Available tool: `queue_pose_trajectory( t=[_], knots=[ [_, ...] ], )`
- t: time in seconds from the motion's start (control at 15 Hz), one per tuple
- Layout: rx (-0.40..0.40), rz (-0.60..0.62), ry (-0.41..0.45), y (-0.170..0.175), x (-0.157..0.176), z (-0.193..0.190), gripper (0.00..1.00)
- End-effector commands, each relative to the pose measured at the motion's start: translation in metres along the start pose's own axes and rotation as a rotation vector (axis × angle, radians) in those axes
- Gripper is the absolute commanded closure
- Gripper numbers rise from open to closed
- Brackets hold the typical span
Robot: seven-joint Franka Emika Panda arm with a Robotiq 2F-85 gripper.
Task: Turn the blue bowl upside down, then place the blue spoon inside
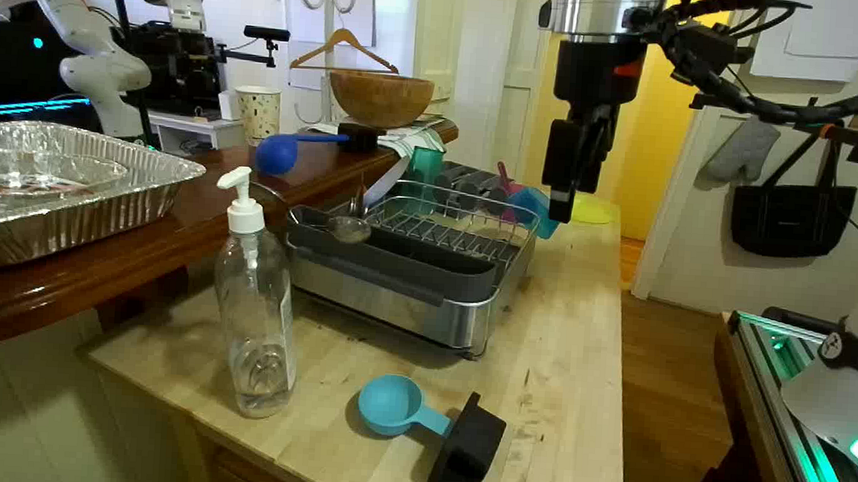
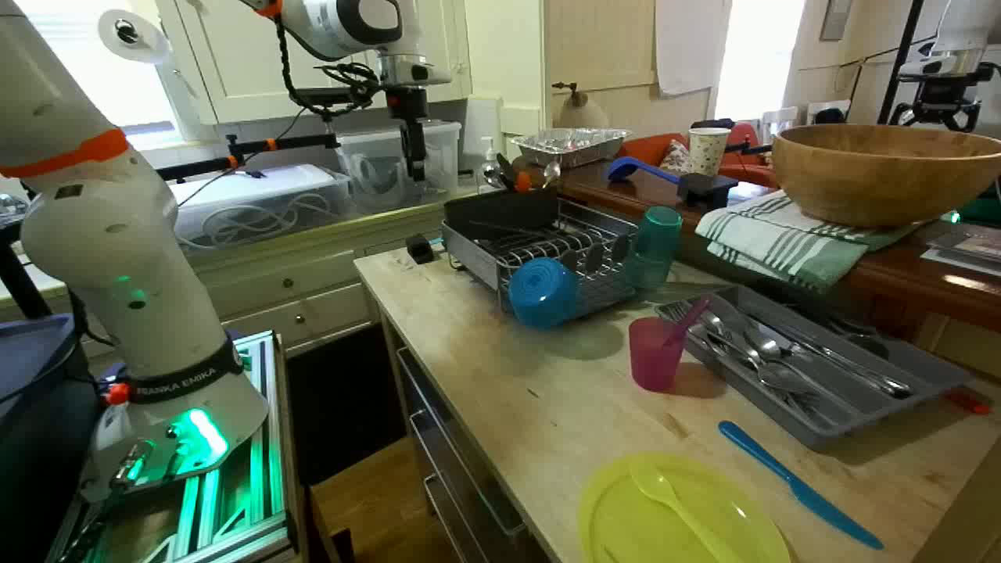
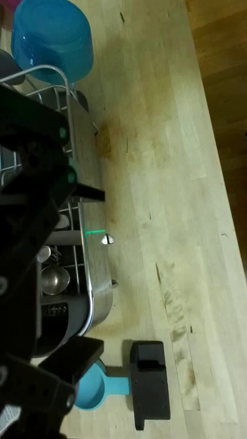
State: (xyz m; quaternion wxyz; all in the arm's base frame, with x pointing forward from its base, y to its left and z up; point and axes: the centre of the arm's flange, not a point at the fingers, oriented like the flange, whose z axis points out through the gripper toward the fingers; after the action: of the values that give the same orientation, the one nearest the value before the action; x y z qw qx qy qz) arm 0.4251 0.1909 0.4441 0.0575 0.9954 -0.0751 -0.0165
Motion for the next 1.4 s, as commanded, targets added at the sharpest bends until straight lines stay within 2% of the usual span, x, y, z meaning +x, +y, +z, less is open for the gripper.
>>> queue_pose_trajectory(
  t=[0.0, 0.33, 0.47, 0.6, 0.87, 1.13, 1.33],
  knots=[
    [0.000, 0.000, 0.000, 0.000, 0.000, 0.000, 0.00],
    [0.000, 0.000, 0.000, 0.000, 0.000, 0.000, 0.00],
    [-0.019, 0.074, 0.010, 0.006, 0.012, 0.008, 0.00],
    [-0.031, 0.203, 0.025, 0.029, 0.032, 0.019, 0.00],
    [0.001, 0.425, 0.034, 0.087, 0.067, 0.028, 0.00],
    [0.048, 0.587, 0.062, 0.144, 0.103, 0.046, 0.00],
    [0.046, 0.683, 0.089, 0.183, 0.122, 0.057, 0.00]
  ],
)
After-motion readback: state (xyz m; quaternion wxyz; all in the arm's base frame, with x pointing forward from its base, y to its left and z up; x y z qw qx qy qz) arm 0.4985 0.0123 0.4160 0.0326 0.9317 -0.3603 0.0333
